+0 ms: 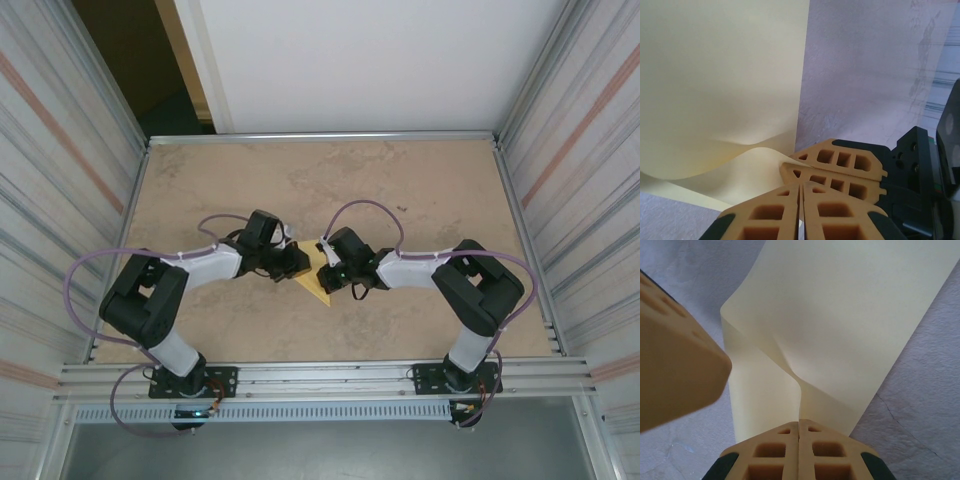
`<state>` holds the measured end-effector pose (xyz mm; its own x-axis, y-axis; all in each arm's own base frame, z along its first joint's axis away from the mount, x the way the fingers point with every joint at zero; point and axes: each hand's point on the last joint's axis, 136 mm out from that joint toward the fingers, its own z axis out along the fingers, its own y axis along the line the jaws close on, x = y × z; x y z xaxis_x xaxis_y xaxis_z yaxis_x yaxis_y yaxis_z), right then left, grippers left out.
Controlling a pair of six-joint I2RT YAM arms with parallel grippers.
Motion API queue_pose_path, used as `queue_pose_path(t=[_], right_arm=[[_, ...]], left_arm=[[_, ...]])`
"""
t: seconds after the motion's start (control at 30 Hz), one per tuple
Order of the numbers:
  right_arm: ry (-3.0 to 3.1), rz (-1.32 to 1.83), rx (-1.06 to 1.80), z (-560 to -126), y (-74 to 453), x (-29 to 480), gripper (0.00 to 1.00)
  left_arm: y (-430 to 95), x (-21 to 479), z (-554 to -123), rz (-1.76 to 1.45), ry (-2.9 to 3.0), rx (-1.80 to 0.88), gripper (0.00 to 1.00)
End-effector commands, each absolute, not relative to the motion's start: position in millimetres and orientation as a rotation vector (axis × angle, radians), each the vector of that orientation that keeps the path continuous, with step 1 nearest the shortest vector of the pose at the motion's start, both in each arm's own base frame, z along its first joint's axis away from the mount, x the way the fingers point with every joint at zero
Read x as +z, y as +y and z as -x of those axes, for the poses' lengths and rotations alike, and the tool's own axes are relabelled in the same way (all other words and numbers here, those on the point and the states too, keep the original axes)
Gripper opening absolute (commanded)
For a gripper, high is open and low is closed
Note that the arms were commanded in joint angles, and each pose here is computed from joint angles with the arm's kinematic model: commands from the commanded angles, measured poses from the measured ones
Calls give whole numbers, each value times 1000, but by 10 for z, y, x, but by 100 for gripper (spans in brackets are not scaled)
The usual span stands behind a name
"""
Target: Fold a paper plane with a square sheet of paper (pick it up from the middle)
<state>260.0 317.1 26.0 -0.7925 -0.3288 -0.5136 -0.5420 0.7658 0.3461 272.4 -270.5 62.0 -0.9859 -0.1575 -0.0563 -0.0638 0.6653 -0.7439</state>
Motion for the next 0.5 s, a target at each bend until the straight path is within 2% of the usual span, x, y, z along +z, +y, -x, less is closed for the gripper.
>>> queue_pose_path(t=[0.0, 0.47], right_arm=[[2564, 622, 678, -2642, 3174, 228, 0], [2578, 623, 675, -2628, 3167, 190, 0]], left_arm=[[-2713, 521, -2659, 200, 2792, -1222, 11], [-2715, 373, -2645, 214, 2842, -1181, 11]])
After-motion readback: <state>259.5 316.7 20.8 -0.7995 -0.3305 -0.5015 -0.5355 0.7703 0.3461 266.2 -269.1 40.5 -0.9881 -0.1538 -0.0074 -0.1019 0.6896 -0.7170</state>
